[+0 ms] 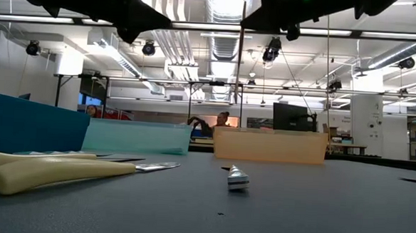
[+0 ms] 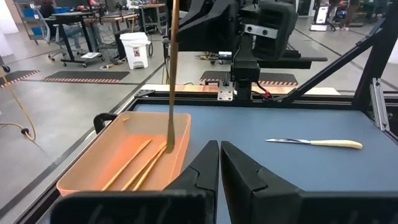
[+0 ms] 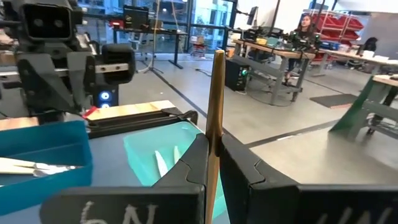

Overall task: Sort silverware by color (type)
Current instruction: Put the golden knife into the orange bin

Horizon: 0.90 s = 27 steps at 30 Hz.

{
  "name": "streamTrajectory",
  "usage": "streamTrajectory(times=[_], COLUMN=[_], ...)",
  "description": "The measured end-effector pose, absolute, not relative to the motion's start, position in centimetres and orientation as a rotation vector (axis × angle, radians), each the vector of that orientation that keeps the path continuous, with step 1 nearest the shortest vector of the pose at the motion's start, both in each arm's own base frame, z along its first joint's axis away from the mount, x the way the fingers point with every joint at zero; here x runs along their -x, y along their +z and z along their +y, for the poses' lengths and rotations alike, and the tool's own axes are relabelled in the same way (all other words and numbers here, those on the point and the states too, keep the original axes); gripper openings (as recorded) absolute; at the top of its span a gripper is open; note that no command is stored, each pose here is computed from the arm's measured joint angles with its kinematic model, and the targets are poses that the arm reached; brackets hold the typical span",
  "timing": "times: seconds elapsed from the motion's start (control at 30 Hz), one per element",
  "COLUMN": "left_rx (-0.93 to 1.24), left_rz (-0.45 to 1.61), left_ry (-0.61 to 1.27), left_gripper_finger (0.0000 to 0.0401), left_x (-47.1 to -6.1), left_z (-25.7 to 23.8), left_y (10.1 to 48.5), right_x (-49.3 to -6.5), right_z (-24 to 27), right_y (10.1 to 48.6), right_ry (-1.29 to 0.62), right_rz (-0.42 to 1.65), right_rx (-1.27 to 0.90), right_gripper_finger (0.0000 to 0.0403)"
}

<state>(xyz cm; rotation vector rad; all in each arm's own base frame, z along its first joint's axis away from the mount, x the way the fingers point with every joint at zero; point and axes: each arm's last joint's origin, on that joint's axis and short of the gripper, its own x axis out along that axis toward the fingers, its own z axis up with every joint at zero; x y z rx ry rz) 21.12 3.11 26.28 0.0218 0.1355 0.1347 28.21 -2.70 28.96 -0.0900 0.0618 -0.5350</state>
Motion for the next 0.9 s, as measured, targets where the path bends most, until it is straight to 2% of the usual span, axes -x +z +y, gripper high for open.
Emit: streamTrajectory(times=[0.2,0.4,0.63,0.9], left_rx=[0.016,0.028,0.051,0.080], left_rz=[0.134,0.135,0.135,0.145], left_ry=[0.137,0.138,0.139,0.142], left_gripper_finger=[0.0000,0.0000,0.0000,0.0000], left_x=[-21.1,-21.1,-21.1,-21.1], left_z=[3.1,3.1,3.1,3.1], left_y=[26.3,26.2,26.2,26.1], right_x=[-28.0,-27.9,-27.7,-29.5], right_z=[-4.1,-5.7,-7.4,-8.7], right_y=[29.0,29.0,29.7,30.0], right_ry=[-0.582,-0.518,-0.551,-0.499], right_rz=[0.070,0.068,0.090,0.179], right_rx=[0.111,0.109,0.134,0.172], right_gripper_finger=[0.0013,0.0013,0.0013,0.0013])
